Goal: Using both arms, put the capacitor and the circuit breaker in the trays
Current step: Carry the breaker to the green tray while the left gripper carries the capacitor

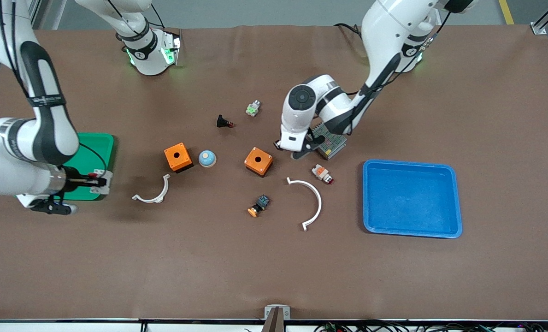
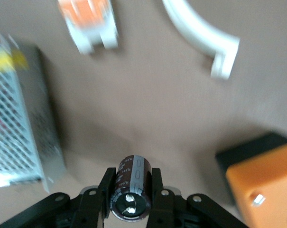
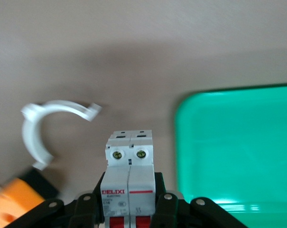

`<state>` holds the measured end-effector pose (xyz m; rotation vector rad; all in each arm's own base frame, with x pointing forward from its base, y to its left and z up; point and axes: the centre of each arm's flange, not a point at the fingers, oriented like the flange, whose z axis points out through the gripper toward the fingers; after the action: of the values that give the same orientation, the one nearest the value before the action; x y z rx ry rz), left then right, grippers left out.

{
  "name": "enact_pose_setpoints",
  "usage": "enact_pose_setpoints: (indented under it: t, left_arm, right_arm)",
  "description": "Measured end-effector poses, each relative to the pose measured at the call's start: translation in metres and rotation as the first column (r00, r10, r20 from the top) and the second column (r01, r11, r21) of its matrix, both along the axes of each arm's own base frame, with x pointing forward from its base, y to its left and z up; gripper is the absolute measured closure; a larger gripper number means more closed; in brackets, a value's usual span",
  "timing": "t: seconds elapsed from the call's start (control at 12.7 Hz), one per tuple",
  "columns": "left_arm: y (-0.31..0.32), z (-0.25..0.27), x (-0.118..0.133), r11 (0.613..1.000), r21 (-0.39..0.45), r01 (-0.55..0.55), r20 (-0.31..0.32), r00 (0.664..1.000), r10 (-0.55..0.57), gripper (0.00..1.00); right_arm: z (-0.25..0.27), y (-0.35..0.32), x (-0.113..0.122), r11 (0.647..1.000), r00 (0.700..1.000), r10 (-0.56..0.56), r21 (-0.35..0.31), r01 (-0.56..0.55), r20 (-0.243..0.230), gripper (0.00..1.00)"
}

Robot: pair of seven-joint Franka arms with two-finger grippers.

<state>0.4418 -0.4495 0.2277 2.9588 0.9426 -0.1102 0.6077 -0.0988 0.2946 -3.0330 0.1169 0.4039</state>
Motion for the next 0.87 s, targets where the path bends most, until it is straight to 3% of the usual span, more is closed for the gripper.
enact_pose_setpoints:
  t: [0.32,0.47,0.63,0.87]
  left_arm:
    - [0.128,0.076,0.088,0.996,0.091,0.022,0.020,1.000,-0.024,0.66]
    - [0.203,0.087,0.122,0.994,0.099,0.054,0.017,0.998,-0.055,0.66]
    - [0.274,0.078,0.144,0.992,0.095,0.087,-0.007,0.996,-0.087,0.66]
    - [0.355,0.059,0.159,0.989,0.102,0.102,-0.042,0.994,-0.098,0.66]
  right_arm:
    - [-0.027,-0.092,-0.044,0.992,0.992,0.127,-0.015,-0.127,0.018,0.60]
    - [-0.051,-0.119,-0.067,0.985,0.983,0.172,-0.023,-0.171,0.061,0.60]
    - [-0.071,-0.132,-0.087,0.984,0.981,0.179,-0.022,-0.178,0.079,0.60]
    - [-0.072,-0.125,-0.086,0.982,0.978,0.191,-0.019,-0.190,0.081,0.56]
